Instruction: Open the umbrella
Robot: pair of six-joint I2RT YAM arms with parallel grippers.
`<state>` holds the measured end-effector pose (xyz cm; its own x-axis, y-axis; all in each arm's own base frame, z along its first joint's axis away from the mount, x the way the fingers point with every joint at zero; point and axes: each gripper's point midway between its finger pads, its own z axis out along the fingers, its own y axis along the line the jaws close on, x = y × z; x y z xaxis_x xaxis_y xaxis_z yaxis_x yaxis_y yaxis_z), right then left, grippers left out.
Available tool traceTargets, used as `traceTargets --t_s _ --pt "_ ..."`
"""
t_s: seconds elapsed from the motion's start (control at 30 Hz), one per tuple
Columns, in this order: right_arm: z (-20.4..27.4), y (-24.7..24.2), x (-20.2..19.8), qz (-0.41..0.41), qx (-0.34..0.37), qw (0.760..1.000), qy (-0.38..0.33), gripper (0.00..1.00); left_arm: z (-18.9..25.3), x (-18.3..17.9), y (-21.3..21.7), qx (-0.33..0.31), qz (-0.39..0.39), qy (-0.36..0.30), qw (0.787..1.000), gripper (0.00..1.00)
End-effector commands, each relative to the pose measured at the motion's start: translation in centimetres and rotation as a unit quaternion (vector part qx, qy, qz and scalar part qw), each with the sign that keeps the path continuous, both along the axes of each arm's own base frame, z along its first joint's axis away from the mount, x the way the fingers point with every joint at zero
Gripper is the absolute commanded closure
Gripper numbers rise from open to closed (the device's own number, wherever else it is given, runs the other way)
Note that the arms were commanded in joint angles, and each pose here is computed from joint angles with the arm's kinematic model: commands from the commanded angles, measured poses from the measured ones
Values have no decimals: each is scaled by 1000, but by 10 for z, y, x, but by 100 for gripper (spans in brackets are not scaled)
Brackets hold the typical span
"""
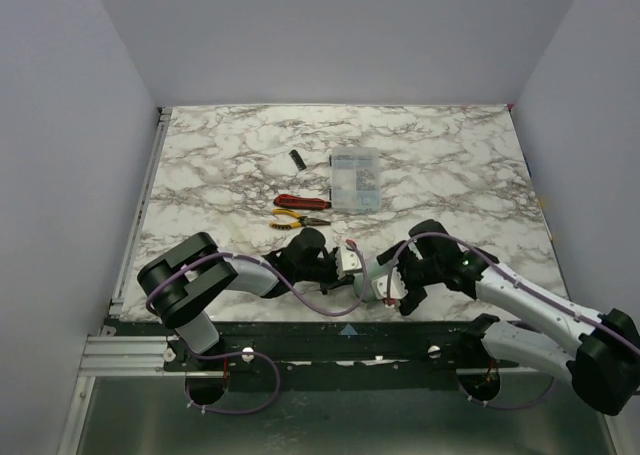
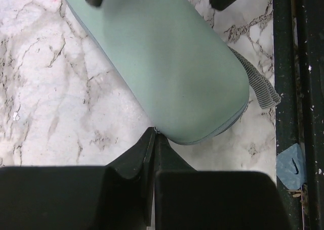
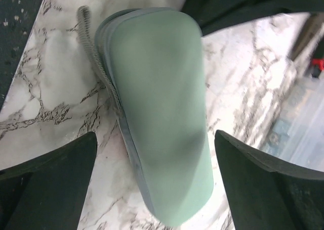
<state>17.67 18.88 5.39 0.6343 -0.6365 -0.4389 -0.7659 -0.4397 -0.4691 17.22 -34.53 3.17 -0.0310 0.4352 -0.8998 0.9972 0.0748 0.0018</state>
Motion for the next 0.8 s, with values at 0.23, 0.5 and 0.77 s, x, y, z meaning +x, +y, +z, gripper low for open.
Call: traceTargets --t_s 0.23,0.5,0.77 --pt "58 -31 12 -394 44 909 132 0 5 11 -3 -9 29 -15 999 100" --pt "81 -36 76 -589 91 783 177 1 5 11 -6 -4 29 -31 999 100" --pt "91 -49 93 -739 146 578 315 0 6 13 -5 0 50 -28 998 100"
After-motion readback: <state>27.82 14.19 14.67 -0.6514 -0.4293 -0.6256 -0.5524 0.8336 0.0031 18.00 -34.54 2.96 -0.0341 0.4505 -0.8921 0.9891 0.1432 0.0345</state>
